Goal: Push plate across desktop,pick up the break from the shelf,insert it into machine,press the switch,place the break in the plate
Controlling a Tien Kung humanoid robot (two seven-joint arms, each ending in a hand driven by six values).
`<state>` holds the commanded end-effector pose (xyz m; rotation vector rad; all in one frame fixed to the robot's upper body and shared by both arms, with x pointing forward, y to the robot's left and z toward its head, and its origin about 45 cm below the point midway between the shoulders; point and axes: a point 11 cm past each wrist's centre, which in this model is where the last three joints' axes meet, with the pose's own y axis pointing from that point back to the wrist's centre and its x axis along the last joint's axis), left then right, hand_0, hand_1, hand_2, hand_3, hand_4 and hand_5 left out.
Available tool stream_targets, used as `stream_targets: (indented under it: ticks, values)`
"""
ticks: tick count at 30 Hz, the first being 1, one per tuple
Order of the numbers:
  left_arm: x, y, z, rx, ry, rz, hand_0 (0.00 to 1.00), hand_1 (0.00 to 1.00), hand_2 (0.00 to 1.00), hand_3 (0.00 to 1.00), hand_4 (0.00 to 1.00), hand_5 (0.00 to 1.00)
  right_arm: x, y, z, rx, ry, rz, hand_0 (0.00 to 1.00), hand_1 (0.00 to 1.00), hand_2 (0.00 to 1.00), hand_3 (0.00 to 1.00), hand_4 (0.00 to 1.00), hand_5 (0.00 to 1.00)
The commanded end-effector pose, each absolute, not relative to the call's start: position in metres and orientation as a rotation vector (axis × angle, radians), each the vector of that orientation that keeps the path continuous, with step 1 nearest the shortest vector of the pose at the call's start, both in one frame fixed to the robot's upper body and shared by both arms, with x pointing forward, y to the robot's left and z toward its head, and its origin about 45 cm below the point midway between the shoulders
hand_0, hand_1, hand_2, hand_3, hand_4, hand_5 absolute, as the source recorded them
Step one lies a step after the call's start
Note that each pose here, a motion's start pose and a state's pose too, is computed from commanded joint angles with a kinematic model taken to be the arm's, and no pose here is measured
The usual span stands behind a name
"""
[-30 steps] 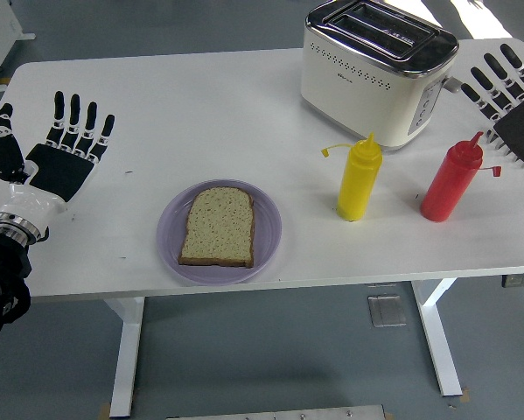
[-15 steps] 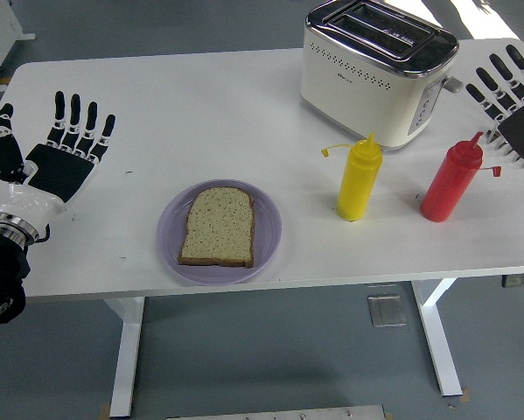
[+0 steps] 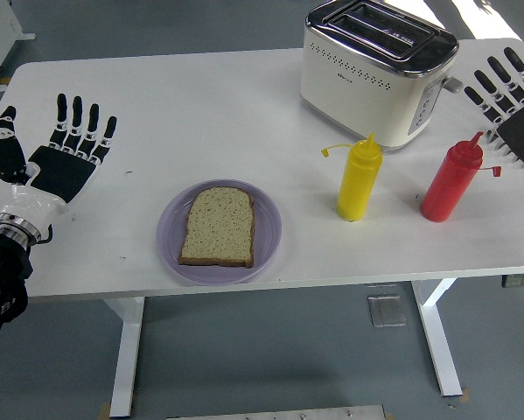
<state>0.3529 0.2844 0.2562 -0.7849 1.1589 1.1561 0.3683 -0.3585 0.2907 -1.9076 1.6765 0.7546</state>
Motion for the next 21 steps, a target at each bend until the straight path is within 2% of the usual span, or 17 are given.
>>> stream_targets:
  ticks: [21]
  values:
    - [0.3536,0.2806,0.2496,-0.769,1.177,1.159,0.768,0.685,0.634,0.635,0.754,0.998,0.3652,-0.3618,0.2868,-1.89,1.69,0.757,0.803,0.732,0.714,0.689,0.741,0.547]
